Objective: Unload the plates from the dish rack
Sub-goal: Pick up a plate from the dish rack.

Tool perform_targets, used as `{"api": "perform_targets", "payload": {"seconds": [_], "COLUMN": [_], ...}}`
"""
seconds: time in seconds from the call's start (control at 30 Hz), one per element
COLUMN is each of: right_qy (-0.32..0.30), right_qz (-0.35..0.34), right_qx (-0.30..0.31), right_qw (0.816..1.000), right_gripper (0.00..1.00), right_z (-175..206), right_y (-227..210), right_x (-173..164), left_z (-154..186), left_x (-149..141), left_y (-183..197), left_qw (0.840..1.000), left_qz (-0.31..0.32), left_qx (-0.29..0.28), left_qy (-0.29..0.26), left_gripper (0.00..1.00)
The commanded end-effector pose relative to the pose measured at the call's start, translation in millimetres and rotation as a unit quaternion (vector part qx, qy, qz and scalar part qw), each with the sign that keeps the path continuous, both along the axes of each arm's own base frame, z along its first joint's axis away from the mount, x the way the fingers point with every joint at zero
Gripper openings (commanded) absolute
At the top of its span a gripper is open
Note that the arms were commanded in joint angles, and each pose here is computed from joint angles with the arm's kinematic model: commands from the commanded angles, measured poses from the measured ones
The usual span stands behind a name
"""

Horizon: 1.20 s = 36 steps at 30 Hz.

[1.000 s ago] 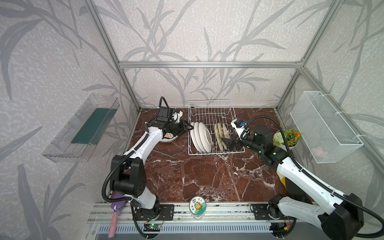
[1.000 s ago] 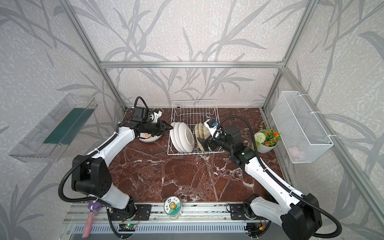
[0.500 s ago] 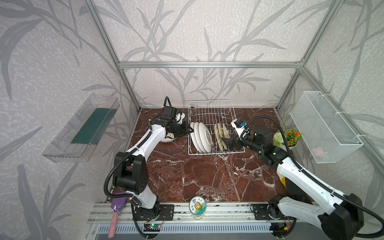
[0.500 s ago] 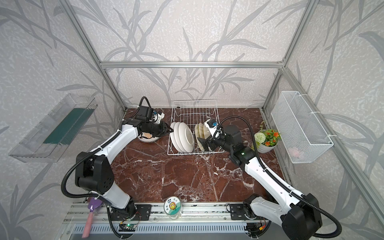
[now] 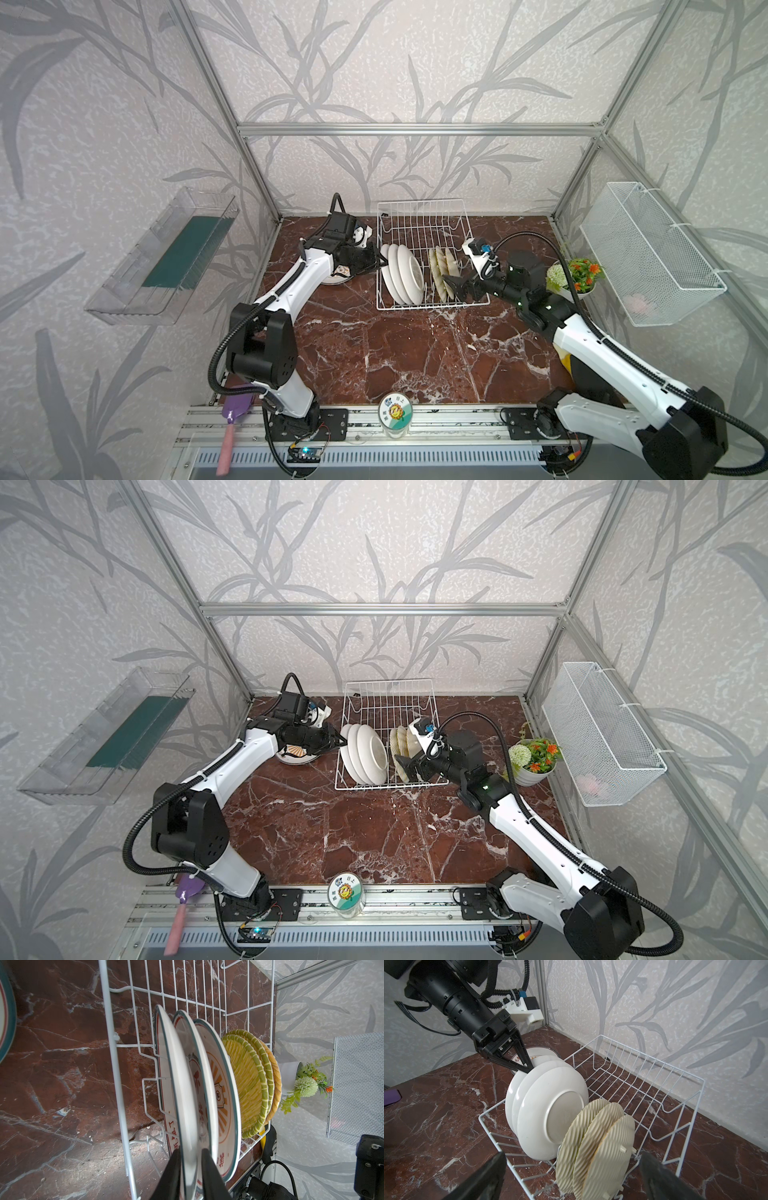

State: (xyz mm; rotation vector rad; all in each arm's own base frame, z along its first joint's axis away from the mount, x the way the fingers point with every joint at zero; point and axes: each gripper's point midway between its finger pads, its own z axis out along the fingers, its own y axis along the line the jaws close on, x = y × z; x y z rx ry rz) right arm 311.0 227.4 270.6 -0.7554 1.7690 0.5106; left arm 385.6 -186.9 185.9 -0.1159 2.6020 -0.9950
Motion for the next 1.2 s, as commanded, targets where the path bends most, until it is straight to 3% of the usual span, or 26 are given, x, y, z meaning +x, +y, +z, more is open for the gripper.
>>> {"api": "perform_targets", "payload": {"seconds": [0.0, 0.43, 0.93, 1.17], "right_qy": [-0.006, -0.008, -0.012, -0.012], "right_qz": [-0.002, 0.0, -0.01, -0.012], "right_qx": [-0.003, -0.003, -0.009, -0.015], "right_qw": [1.0, 1.0, 1.0, 1.0], "right_gripper": [0.99, 0.99, 0.99, 0.99], "right_z": [-0.5, -0.2, -2.3, -5.1], "right_y": [-1.3, 0.3, -4.4, -5.8], "right_x": [-1.0, 0.7, -0.3, 0.3], "left_z": [3.3, 0.7, 5.0, 15.0], "left_x": [5.3, 6.1, 7.5, 11.0], "left_y": [-3.9, -9.2, -12.5, -19.3], "left_qw": [1.0, 1.0, 1.0, 0.999], "left_qz": [-0.001, -0.009, -0.002, 0.007], "left_qx": [-0.002, -0.004, -0.017, -0.053], "left_qy": [-0.005, 0.0, 0.003, -0.006], "left_gripper": [0.21, 0.21, 0.07, 0.0]}}
